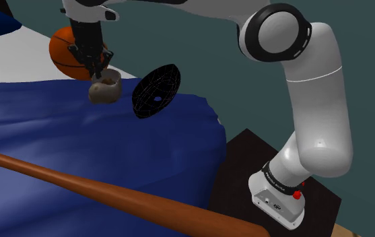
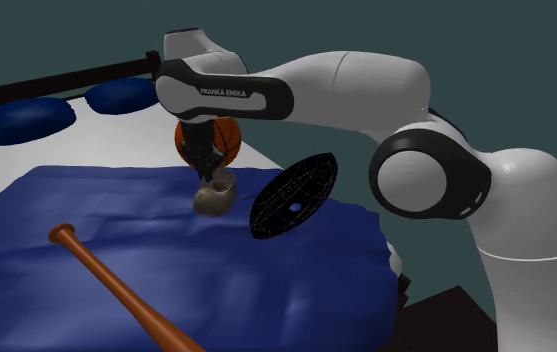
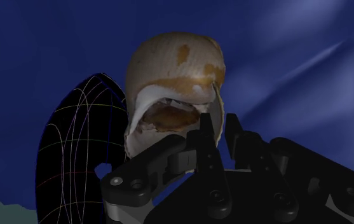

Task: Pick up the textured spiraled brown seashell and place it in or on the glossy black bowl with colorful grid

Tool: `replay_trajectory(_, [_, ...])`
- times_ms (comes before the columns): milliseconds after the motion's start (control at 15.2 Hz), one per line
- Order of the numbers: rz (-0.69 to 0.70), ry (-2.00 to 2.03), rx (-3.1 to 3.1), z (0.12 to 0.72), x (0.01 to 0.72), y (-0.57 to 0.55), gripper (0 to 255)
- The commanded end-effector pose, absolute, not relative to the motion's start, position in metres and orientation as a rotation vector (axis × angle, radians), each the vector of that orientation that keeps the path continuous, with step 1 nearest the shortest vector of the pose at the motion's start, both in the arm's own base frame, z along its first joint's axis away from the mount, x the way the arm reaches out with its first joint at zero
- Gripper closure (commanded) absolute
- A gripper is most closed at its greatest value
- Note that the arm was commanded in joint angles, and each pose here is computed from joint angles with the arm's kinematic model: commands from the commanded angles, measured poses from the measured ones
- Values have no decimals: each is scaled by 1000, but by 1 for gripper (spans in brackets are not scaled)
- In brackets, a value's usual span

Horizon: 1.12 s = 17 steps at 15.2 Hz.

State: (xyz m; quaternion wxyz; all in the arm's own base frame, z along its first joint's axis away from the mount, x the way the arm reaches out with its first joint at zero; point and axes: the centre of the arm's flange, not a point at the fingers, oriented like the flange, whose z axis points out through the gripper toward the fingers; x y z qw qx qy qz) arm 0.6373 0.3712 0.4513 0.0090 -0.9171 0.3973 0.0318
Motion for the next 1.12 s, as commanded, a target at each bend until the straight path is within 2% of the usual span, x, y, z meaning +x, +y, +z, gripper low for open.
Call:
replay_trajectory(0, [99,1241,-2865,463,636,371,255])
replay_trajectory(660, [99,1241,-2865,513,636,371,255])
replay_trajectory(1056, [99,1241,-2865,525,646,294,255])
